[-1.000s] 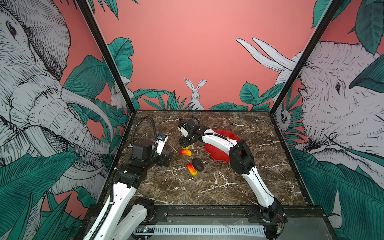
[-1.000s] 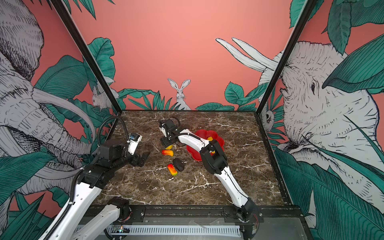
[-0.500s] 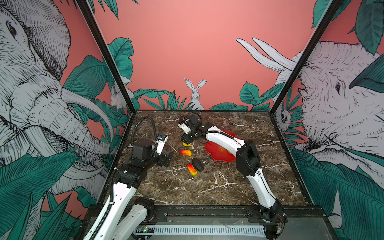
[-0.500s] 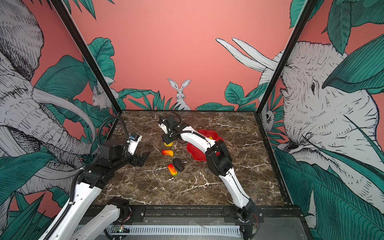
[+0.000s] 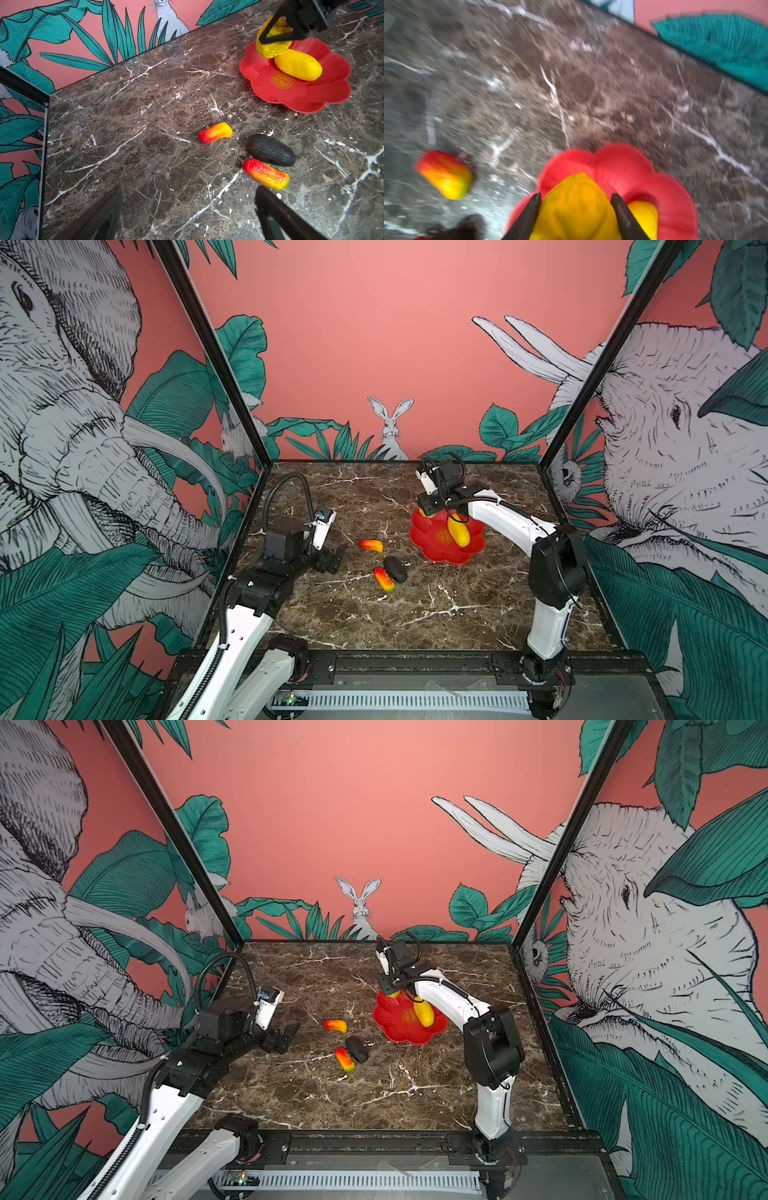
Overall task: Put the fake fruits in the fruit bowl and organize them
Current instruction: 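Place the yellow apple in the red bowl beside the banana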
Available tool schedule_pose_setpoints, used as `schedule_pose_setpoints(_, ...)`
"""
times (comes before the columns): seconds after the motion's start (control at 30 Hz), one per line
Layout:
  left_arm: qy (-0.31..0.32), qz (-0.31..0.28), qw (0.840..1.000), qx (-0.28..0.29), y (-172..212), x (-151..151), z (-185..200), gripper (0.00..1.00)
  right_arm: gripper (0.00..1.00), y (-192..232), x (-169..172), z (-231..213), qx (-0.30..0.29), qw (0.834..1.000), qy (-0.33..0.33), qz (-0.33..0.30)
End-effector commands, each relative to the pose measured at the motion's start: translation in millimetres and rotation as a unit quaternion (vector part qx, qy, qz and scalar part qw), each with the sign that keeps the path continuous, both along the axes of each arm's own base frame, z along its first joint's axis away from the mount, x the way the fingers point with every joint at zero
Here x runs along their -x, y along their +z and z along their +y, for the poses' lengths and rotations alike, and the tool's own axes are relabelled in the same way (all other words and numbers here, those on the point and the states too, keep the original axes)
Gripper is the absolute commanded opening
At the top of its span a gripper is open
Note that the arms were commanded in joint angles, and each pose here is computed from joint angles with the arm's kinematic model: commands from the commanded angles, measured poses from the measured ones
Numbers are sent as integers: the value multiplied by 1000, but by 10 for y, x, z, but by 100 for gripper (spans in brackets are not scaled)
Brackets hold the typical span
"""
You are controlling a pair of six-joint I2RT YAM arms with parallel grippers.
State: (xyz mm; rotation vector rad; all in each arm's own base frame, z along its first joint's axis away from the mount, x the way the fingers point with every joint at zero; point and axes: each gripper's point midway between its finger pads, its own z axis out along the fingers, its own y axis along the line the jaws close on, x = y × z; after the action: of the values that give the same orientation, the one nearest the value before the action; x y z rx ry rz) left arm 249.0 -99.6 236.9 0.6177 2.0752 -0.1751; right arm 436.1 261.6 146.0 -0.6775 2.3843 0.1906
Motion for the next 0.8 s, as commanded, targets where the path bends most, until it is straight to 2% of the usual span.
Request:
schedule_pose_setpoints(0.0, -2, 7, 1000, -9, -71, 22, 22, 100, 40, -144, -95, -95, 19, 1000, -13, -10)
schedule_pose_setpoints(0.33, 0, 11, 1000, -11, -93, 13, 28, 100, 38, -559, -269, -286, 43, 998, -38, 4)
schedule_pose_setpoints(0.77, -1, 15, 1000, -11, -110, 3, 21, 100, 37, -779, -356, -459, 26, 997, -76, -2)
